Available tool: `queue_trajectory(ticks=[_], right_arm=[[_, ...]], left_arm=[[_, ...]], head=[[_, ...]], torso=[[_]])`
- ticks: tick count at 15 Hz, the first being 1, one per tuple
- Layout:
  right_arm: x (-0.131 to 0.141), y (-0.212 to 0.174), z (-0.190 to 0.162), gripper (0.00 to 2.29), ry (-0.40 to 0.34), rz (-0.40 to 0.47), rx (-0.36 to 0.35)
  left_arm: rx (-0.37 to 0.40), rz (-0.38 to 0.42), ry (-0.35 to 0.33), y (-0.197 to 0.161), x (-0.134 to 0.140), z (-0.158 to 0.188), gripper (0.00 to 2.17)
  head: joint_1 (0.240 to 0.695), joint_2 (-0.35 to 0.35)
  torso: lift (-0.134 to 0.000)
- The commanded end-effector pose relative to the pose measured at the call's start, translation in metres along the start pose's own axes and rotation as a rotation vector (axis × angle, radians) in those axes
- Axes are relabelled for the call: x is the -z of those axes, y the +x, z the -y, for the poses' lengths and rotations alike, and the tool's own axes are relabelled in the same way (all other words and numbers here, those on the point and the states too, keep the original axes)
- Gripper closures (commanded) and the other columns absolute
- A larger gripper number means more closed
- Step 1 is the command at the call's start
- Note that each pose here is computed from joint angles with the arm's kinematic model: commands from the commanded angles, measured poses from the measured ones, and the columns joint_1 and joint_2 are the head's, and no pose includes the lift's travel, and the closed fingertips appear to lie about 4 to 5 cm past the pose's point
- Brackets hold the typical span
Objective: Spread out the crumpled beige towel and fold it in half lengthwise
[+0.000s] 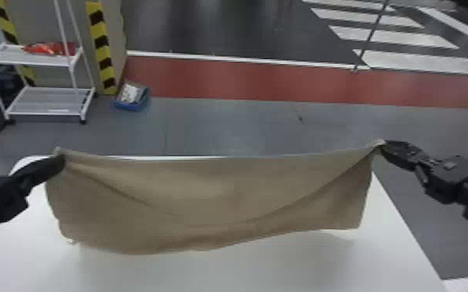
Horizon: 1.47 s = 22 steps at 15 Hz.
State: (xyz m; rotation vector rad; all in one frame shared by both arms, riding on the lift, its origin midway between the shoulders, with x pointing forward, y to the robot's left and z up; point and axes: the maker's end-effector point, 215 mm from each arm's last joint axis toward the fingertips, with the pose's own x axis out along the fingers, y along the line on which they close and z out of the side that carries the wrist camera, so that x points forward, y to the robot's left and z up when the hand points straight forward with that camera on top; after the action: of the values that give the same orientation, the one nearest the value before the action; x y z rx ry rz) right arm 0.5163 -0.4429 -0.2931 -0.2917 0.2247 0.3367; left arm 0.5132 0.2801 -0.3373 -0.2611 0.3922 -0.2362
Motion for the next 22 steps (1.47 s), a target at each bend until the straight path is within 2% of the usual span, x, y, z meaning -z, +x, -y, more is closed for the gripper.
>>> queue_trajectory(ticks=[1, 3, 4, 5, 6, 7, 8, 11, 13, 15, 18, 20, 21, 22], right_arm=[[-0.004, 0.031, -0.009, 1.19, 0.001, -0.019, -0.024], [-0.013, 0.049, 0.01, 1.19, 0.044, -0.015, 0.019], [-0.016, 0.052, 0.022, 1.19, 0.074, -0.018, 0.047], [-0.02, 0.05, 0.034, 1.19, 0.096, -0.013, 0.077], [-0.023, 0.048, 0.04, 1.19, 0.099, -0.007, 0.093], [-0.022, 0.046, 0.055, 1.19, 0.1, -0.017, 0.14], [-0.021, 0.048, 0.069, 1.19, 0.1, -0.047, 0.163], [-0.026, 0.068, 0.09, 1.19, 0.102, -0.103, 0.174], [-0.035, 0.072, 0.099, 1.19, 0.101, -0.095, 0.18], [-0.028, 0.065, 0.101, 1.19, 0.104, -0.105, 0.184], [0.006, 0.025, 0.078, 1.19, 0.046, -0.119, 0.17], [0.031, -0.006, 0.049, 1.19, -0.02, -0.116, 0.135], [0.04, -0.019, 0.035, 1.19, -0.046, -0.117, 0.114], [0.051, -0.031, 0.018, 1.19, -0.079, -0.111, 0.083]], left_arm=[[0.056, 0.019, -0.017, 0.041, -0.009, 0.014, 1.72], [0.096, 0.036, -0.031, 0.067, -0.022, 0.023, 1.72], [0.094, 0.087, -0.017, 0.069, -0.04, 0.025, 1.72], [0.108, 0.138, -0.025, 0.067, -0.055, 0.027, 1.72], [0.122, 0.207, -0.04, 0.062, -0.075, 0.027, 1.72], [0.104, 0.256, -0.07, 0.06, -0.086, 0.016, 1.72], [0.107, 0.276, -0.075, 0.067, -0.101, 0.014, 1.72], [0.123, 0.228, -0.071, 0.109, -0.105, 0.017, 1.72], [0.139, 0.256, -0.066, 0.115, -0.108, 0.017, 1.72], [0.166, 0.294, -0.056, 0.105, -0.1, 0.015, 1.72], [0.185, 0.366, -0.011, 0.056, -0.057, -0.008, 1.72], [0.171, 0.425, 0.057, 0.02, -0.03, -0.022, 1.72], [0.165, 0.439, 0.075, 0.006, -0.017, -0.027, 1.72], [0.152, 0.439, 0.091, -0.004, -0.003, -0.032, 1.72]], head=[[0.695, -0.173], [0.695, -0.171], [0.695, -0.171], [0.67, -0.178], [0.658, -0.181], [0.642, -0.186], [0.627, -0.189], [0.579, -0.197], [0.565, -0.202], [0.551, -0.207], [0.565, -0.215], [0.602, -0.216], [0.65, -0.212], [0.677, -0.208]], torso=[[0.0], [0.0], [0.0], [0.0], [0.0], [0.0], [0.0], [0.0], [0.0], [0.0], [0.0], [0.0], [0.0], [0.0]])
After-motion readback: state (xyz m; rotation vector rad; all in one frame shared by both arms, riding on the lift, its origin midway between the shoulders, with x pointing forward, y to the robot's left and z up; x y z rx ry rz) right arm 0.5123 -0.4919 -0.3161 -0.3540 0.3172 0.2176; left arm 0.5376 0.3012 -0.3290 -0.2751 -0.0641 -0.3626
